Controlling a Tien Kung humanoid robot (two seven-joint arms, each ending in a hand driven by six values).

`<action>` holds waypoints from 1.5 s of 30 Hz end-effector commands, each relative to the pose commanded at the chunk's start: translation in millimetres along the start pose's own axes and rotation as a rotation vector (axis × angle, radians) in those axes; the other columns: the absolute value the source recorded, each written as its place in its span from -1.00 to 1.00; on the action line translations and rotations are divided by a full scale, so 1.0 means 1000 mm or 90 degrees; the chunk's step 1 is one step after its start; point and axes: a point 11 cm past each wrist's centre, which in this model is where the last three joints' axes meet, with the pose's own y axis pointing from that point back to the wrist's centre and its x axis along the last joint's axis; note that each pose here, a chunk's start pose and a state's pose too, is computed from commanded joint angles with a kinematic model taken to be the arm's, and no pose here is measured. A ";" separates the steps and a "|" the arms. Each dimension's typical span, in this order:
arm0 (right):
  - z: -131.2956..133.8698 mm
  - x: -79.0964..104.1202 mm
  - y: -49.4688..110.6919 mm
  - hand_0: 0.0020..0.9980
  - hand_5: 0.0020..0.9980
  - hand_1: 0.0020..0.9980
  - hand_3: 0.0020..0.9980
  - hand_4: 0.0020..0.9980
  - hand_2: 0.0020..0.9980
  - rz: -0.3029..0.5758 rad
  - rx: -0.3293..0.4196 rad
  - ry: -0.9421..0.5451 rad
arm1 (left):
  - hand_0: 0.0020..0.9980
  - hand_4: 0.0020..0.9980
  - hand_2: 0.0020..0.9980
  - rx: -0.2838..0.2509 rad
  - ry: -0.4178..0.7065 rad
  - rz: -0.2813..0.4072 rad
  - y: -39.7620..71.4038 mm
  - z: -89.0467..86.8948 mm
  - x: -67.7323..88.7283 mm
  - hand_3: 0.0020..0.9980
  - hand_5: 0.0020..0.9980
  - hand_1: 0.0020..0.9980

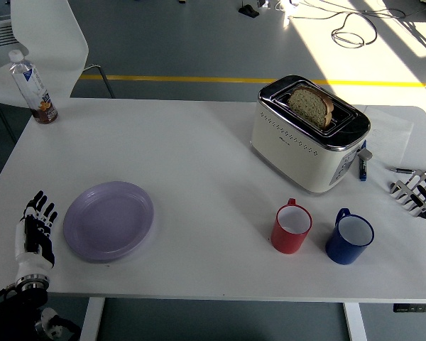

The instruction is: Push plate across desktop,pick up the break from the machine,place the break in the plate

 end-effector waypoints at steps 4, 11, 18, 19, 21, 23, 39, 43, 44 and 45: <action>0.001 0.001 0.000 0.48 -0.09 0.37 0.38 0.01 0.40 0.001 -0.001 0.001 | 0.74 -0.14 0.81 0.002 0.003 -0.003 0.000 -0.001 -0.001 0.68 0.77 0.73; 0.002 0.002 0.001 0.48 -0.09 0.37 0.38 0.01 0.40 0.003 -0.004 0.002 | 0.74 -0.13 0.81 0.013 0.016 -0.016 0.003 -0.005 -0.006 0.68 0.77 0.72; 0.003 0.003 0.002 0.48 -0.09 0.37 0.38 0.01 0.41 0.004 -0.004 0.002 | 0.73 -0.13 0.80 0.017 0.025 -0.040 0.005 -0.007 -0.017 0.66 0.78 0.72; 0.002 0.003 0.002 0.48 -0.09 0.37 0.38 0.01 0.41 0.004 -0.004 0.002 | 0.73 -0.13 0.80 0.018 0.026 -0.042 0.005 -0.008 -0.018 0.66 0.78 0.72; 0.002 0.003 0.002 0.48 -0.09 0.37 0.38 0.01 0.41 0.004 -0.004 0.001 | 0.73 -0.13 0.80 0.019 0.028 -0.048 0.005 -0.008 -0.020 0.66 0.78 0.72; 0.001 0.002 0.001 0.48 -0.09 0.37 0.38 0.01 0.41 0.003 -0.002 0.001 | 0.73 -0.13 0.80 0.019 0.032 -0.051 0.005 -0.008 -0.022 0.66 0.78 0.72; -0.001 -0.001 -0.001 0.48 -0.08 0.37 0.39 0.01 0.41 0.000 0.003 -0.002 | 0.73 -0.12 0.80 0.040 0.043 -0.079 0.004 -0.012 -0.030 0.66 0.80 0.72; -0.001 -0.001 -0.001 0.48 -0.08 0.37 0.39 0.01 0.41 -0.001 0.003 -0.003 | 0.72 -0.11 0.79 0.052 0.049 -0.103 0.004 -0.014 -0.035 0.66 0.84 0.71; -0.001 -0.002 -0.001 0.48 -0.08 0.37 0.39 0.01 0.41 -0.001 0.004 -0.003 | 0.72 -0.11 0.79 0.053 0.050 -0.107 0.005 -0.014 -0.036 0.66 0.84 0.71; -0.001 -0.002 -0.001 0.48 -0.08 0.37 0.39 0.01 0.41 -0.001 0.004 -0.003 | 0.72 -0.11 0.79 0.054 0.050 -0.108 0.005 -0.014 -0.037 0.66 0.84 0.71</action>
